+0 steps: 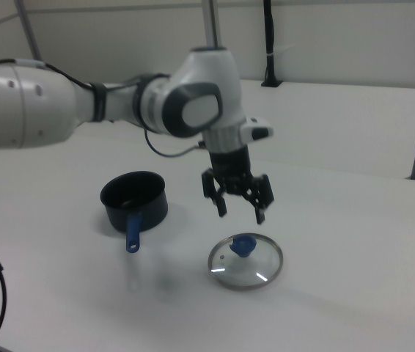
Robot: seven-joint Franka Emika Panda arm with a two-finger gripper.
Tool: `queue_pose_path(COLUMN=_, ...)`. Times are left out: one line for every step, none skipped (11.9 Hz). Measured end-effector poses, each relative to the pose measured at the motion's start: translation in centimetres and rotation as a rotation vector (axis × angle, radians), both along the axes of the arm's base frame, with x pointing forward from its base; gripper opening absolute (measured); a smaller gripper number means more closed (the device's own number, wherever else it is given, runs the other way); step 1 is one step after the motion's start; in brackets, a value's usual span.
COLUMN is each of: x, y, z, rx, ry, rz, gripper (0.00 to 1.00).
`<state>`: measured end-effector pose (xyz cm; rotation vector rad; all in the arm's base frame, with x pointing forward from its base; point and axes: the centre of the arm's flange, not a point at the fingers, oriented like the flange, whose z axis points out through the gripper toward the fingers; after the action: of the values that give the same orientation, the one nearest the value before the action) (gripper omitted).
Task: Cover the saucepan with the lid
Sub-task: 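Move the gripper down to the glass lid and grasp its blue knob, then lift the glass lid and carry it over the dark saucepan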
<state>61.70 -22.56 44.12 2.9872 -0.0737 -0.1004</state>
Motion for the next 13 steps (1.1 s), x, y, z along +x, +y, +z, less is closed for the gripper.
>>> queue_pose_path(x=0.4, y=-0.5, z=-1.8, rx=-0.008, ry=0.009, rz=0.002, gripper=1.00)
queue_pose_path(x=0.8, y=-0.9, z=-3.1, rx=-0.016, ry=0.009, rz=0.007, gripper=1.00)
queue_pose_path(x=1.0, y=-1.0, z=-4.2, rx=-0.018, ry=0.019, rz=0.036, gripper=1.00)
queue_pose_path(x=1.1, y=-0.9, z=-5.3, rx=-0.014, ry=0.040, rz=0.077, gripper=1.00)
queue_pose_path(x=1.2, y=-0.8, z=-6.3, rx=-0.010, ry=0.061, rz=0.107, gripper=1.00)
queue_pose_path(x=1.4, y=-0.3, z=-7.5, rx=-0.007, ry=0.078, rz=0.127, gripper=1.00)
queue_pose_path(x=2.0, y=0.4, z=-8.9, rx=-0.013, ry=0.080, rz=0.145, gripper=1.00)
queue_pose_path(x=2.4, y=0.9, z=-9.7, rx=-0.021, ry=0.071, rz=0.158, gripper=0.96)
queue_pose_path(x=2.7, y=1.3, z=-10.4, rx=-0.027, ry=0.064, rz=0.168, gripper=0.96)
queue_pose_path(x=2.8, y=1.6, z=-10.7, rx=-0.028, ry=0.063, rz=0.173, gripper=0.82)
queue_pose_path(x=2.9, y=1.7, z=-10.7, rx=-0.028, ry=0.063, rz=0.175, gripper=0.76)
queue_pose_path(x=3.0, y=1.9, z=-10.6, rx=-0.029, ry=0.061, rz=0.178, gripper=0.71)
queue_pose_path(x=3.1, y=2.1, z=-10.4, rx=-0.030, ry=0.057, rz=0.181, gripper=0.60)
